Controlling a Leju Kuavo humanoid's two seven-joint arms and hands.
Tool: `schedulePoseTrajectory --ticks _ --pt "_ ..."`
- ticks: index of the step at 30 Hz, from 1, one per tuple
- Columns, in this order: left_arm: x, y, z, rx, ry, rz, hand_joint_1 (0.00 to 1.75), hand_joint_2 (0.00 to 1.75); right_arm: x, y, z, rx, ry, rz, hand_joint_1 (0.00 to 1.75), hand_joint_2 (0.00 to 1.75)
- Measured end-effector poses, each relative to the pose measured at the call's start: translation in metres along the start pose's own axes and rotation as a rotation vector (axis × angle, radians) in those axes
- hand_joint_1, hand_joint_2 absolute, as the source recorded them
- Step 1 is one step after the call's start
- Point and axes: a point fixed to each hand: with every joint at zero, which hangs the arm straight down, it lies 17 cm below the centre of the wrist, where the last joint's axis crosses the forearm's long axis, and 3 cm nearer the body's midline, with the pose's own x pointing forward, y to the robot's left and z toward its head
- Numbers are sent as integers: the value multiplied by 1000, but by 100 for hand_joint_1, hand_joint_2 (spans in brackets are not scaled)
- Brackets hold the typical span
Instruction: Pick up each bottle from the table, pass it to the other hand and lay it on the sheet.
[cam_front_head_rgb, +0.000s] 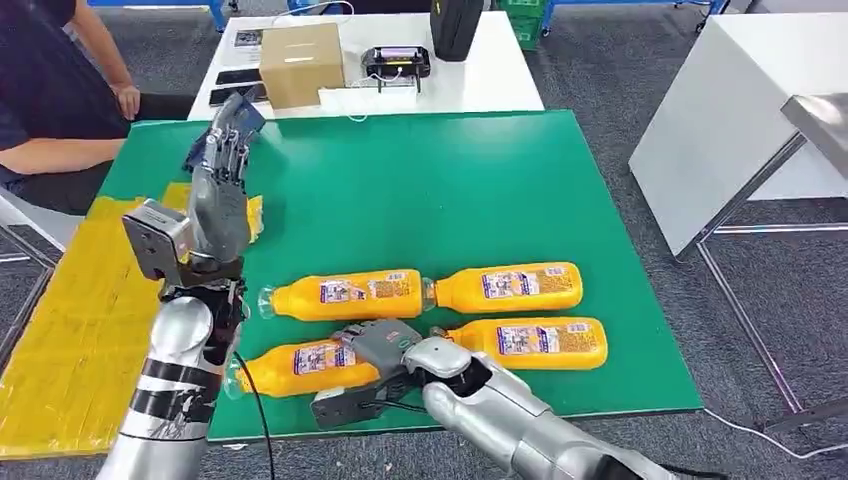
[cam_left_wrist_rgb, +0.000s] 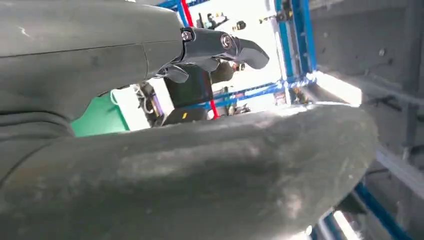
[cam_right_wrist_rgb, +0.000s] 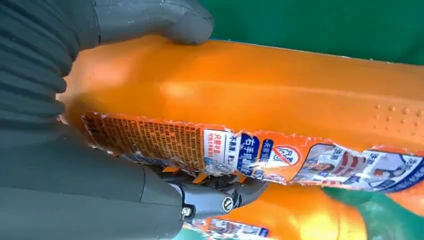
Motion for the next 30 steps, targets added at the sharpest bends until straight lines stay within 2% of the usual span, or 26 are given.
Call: schedulePoseTrajectory --ticks 4,7,9,11,13,21,22,26,30 --pt "1 5 -5 36 -3 5 0 0 -1 4 -1 28 1 34 175 175" --pt "2 29 -11 167 3 -15 0 0 -3 5 -1 43 19 39 175 175" --pt "2 63 -9 320 3 -66 0 0 -6 1 -1 2 42 -35 175 175" --pt "0 104 0 482 8 -94 0 0 -12 -6 2 -88 50 -199 175 175" --pt "-6 134 12 563 22 -110 0 0 -19 -12 8 -132 59 -305 175 175" --pt "-10 159 24 627 29 -149 0 0 -26 -17 17 -191 65 -397 175 175" --pt "-8 164 27 652 25 -164 0 175 -23 -21 19 -229 52 -445 175 175" --pt "-5 200 54 771 15 -210 0 175 -2 -45 41 -405 -39 -722 175 175" --pt "-7 214 73 791 31 -251 0 175 20 -81 76 -564 -153 -883 175 175"
